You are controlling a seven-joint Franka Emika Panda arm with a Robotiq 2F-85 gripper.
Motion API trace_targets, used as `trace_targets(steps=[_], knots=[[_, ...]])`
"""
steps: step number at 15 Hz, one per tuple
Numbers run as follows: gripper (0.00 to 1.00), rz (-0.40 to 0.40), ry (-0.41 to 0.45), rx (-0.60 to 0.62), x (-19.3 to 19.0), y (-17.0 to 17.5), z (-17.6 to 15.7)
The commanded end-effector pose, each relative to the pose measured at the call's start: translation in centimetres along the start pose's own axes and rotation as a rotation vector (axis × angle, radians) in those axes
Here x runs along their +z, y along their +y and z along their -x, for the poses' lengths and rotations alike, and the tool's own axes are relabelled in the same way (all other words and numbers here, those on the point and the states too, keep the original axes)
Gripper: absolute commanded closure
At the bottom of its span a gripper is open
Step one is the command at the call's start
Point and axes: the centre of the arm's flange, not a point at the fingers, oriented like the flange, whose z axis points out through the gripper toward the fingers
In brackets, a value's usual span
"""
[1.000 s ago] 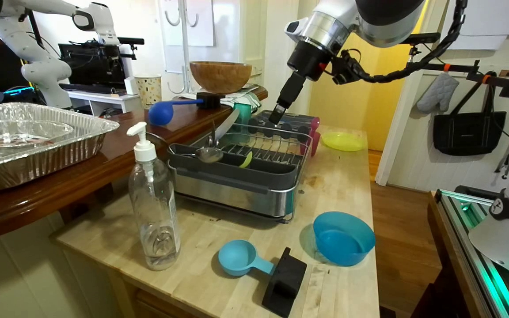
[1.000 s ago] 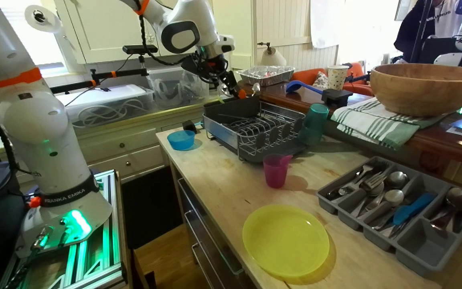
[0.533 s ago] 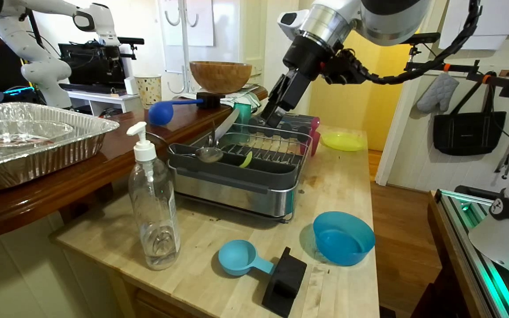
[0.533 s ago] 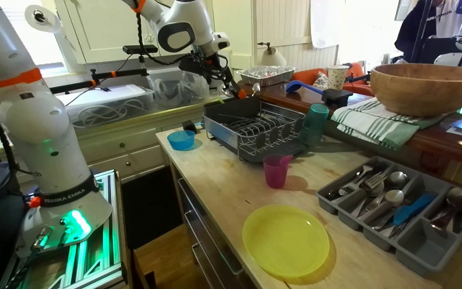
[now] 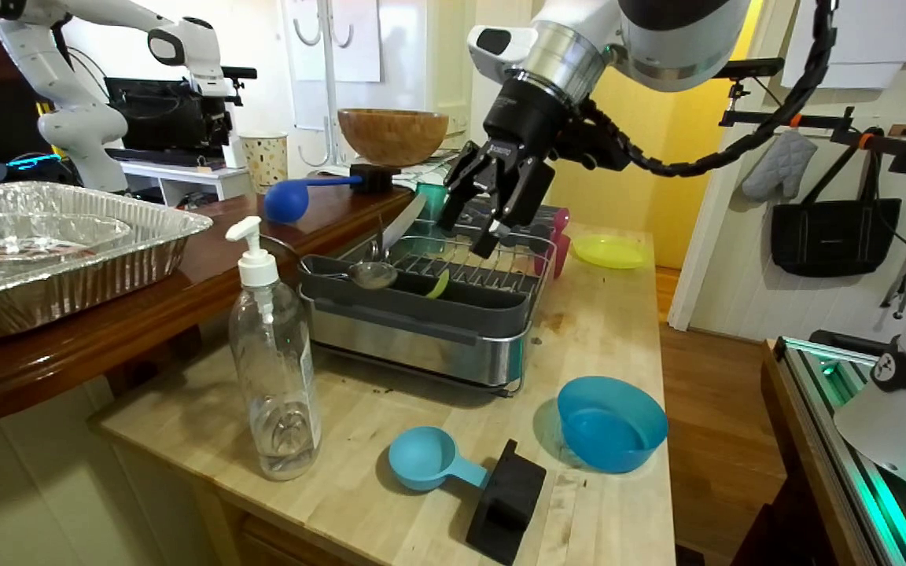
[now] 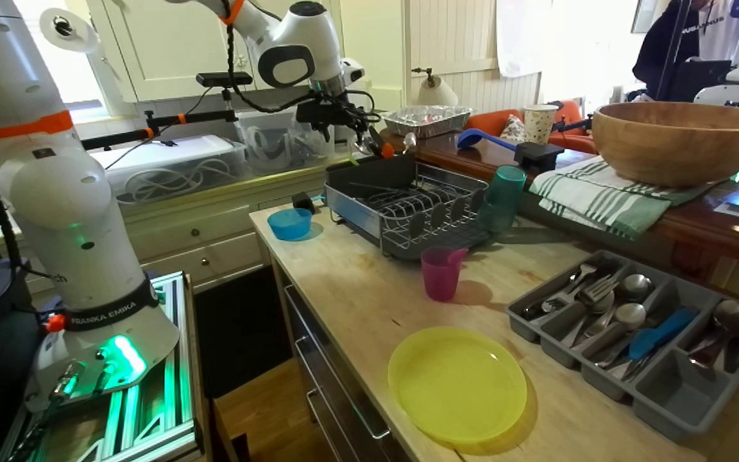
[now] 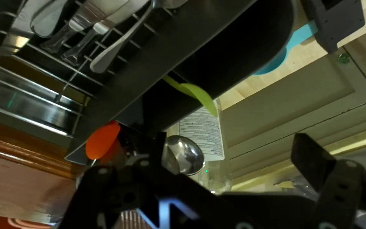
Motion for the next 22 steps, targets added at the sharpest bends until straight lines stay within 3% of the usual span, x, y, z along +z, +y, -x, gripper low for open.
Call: trace_targets(steps=[1, 9, 11, 17, 20, 22], knots=[[0.0, -0.059, -0.024, -0.084, 2.7, 0.0, 0.1], [0.0, -0.047, -0.061, -0.146, 5.5, -0.4, 0.4], [0.26, -0.041, -0.065, -0.148, 5.6, -0.2, 0.3], [0.74, -0.004, -0.047, -0.138, 5.4, 0.4, 0.1], [0.96, 0.025, -0.038, -0.136, 5.0, 0.9, -0.1], [1.0, 0.024, -0.029, -0.132, 4.6, 1.2, -0.2]])
